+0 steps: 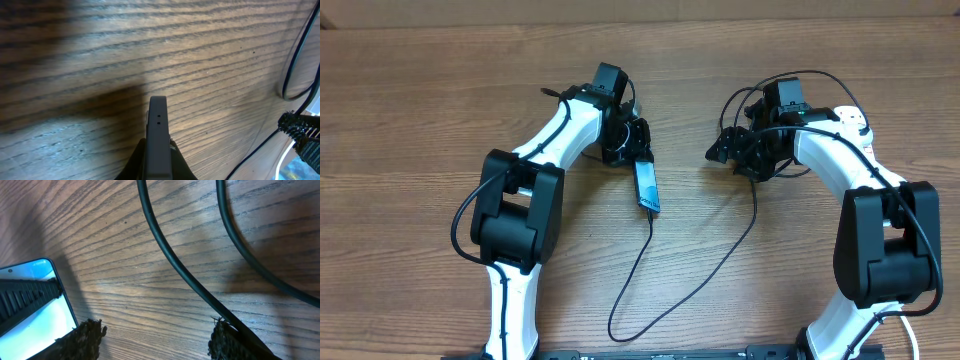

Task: Plug charger to phone and switch on socket
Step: 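Set the phone flat on the table with the left gripper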

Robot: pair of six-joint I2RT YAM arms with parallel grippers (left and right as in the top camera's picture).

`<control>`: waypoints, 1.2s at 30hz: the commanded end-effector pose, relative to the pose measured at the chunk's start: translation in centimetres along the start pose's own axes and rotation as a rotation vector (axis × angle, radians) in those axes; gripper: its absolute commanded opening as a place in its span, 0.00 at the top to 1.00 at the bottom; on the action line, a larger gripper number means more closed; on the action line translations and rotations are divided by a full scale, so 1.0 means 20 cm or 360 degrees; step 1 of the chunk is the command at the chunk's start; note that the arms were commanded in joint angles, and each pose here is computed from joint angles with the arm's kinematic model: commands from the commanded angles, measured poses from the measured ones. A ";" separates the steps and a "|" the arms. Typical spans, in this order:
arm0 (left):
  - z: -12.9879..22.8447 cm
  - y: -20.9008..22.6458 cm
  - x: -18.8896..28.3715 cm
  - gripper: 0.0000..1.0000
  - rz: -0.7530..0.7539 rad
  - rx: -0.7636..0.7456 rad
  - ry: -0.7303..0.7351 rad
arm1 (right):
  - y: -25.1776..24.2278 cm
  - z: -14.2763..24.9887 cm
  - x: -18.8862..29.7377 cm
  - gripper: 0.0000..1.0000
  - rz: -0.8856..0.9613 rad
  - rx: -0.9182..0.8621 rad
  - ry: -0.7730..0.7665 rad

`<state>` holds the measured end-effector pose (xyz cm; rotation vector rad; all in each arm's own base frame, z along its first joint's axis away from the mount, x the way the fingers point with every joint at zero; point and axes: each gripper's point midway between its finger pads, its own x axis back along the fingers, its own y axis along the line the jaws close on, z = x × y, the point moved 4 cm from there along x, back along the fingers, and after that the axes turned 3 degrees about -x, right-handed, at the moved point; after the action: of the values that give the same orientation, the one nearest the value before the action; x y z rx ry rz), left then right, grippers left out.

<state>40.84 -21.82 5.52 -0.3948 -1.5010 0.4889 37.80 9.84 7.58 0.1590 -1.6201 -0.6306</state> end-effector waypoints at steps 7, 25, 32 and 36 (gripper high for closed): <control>0.02 0.01 -0.03 0.96 -0.0046 -0.0010 0.0012 | 0.02 -0.01 0.02 0.28 0.0003 0.0023 -0.0029; 0.01 0.05 -0.04 0.96 -0.0150 -0.0013 -0.0029 | 0.02 -0.01 0.02 0.28 0.0003 0.0023 -0.0029; 0.01 0.04 -0.05 0.95 -0.0147 -0.0049 -0.0035 | 0.02 -0.01 0.02 0.28 0.0003 0.0023 -0.0029; 0.01 0.04 -0.05 0.96 -0.0144 -0.0062 -0.0036 | 0.02 -0.01 0.02 0.28 0.0002 0.0023 -0.0030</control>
<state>40.96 -20.99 4.49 -0.3194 -1.5496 0.4199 37.79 9.84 7.58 0.1588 -1.6197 -0.6306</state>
